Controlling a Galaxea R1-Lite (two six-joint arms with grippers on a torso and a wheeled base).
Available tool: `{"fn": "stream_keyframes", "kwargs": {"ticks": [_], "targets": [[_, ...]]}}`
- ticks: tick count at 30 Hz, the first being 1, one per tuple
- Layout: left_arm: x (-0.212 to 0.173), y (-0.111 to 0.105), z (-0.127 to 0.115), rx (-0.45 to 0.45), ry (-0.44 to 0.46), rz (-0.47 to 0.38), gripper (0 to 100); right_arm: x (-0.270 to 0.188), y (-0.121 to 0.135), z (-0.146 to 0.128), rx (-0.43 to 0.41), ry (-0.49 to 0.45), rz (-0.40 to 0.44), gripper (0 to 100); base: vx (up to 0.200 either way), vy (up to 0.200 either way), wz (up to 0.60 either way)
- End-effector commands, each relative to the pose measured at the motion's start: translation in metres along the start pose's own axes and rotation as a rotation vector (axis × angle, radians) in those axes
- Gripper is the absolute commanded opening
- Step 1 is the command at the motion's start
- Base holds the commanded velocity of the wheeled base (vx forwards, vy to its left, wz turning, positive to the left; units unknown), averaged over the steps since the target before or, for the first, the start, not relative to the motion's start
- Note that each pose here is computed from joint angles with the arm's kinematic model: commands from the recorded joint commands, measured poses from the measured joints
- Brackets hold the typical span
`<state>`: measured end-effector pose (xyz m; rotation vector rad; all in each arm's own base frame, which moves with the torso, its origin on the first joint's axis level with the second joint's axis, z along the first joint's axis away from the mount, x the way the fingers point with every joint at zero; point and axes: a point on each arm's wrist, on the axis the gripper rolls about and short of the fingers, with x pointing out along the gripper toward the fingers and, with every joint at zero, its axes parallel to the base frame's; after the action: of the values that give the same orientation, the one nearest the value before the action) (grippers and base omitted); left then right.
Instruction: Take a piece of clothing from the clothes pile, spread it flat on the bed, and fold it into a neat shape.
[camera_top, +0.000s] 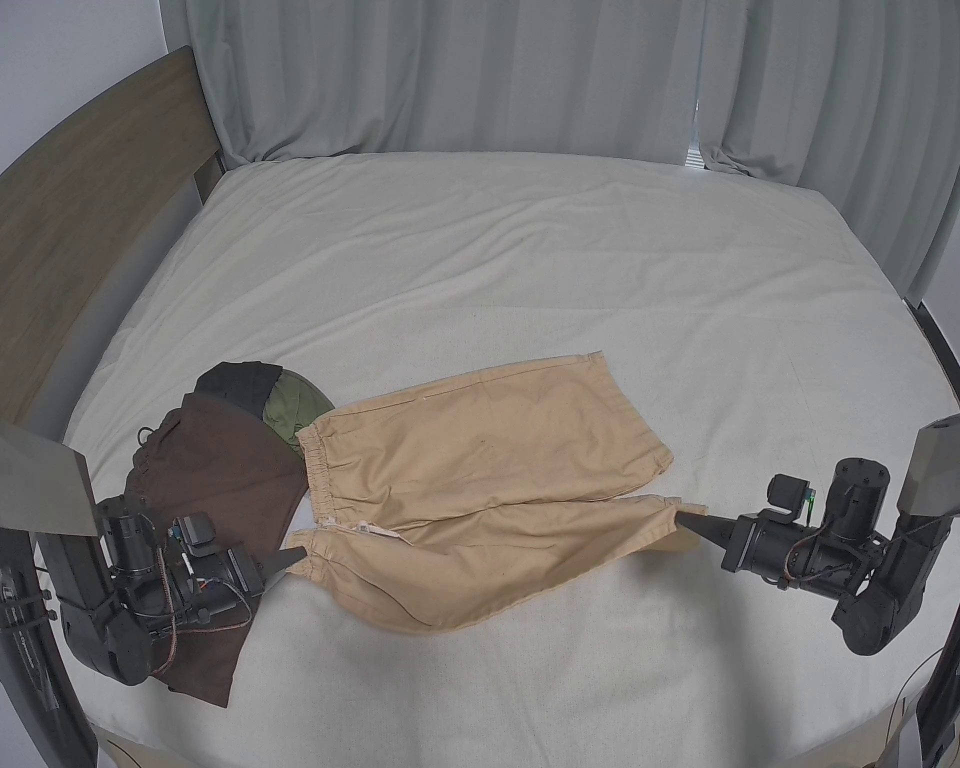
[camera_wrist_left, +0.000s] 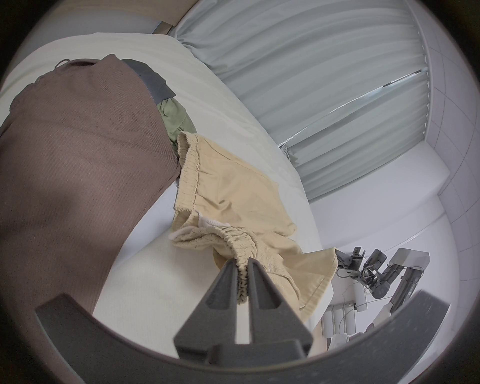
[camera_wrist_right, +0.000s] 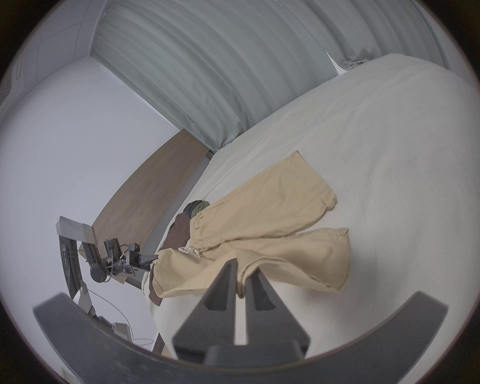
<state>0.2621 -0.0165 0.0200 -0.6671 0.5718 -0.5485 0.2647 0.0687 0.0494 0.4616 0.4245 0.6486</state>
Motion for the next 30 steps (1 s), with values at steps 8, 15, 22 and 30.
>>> {"fn": "stream_keyframes", "kwargs": {"ticks": [8, 15, 22, 30], "targets": [[0.007, -0.002, 0.009, -0.009, -0.044, 0.001, 0, 0.013, 0.004, 0.023, -0.020, -0.096, 0.031, 0, 0.000, 0.000, 0.00], [0.010, -0.003, 0.014, -0.023, -0.072, 0.007, 0, 0.018, 0.004, 0.032, -0.038, -0.128, 0.043, 0, 0.000, 0.000, 0.00], [0.014, -0.008, 0.022, -0.049, -0.112, 0.003, 0, 0.026, 0.005, 0.046, -0.041, -0.176, 0.070, 0, 0.000, 0.000, 0.00], [0.016, -0.008, 0.026, -0.054, -0.140, 0.012, 0, 0.039, 0.003, 0.058, -0.064, -0.217, 0.094, 0, 0.000, 0.000, 0.00]]}}
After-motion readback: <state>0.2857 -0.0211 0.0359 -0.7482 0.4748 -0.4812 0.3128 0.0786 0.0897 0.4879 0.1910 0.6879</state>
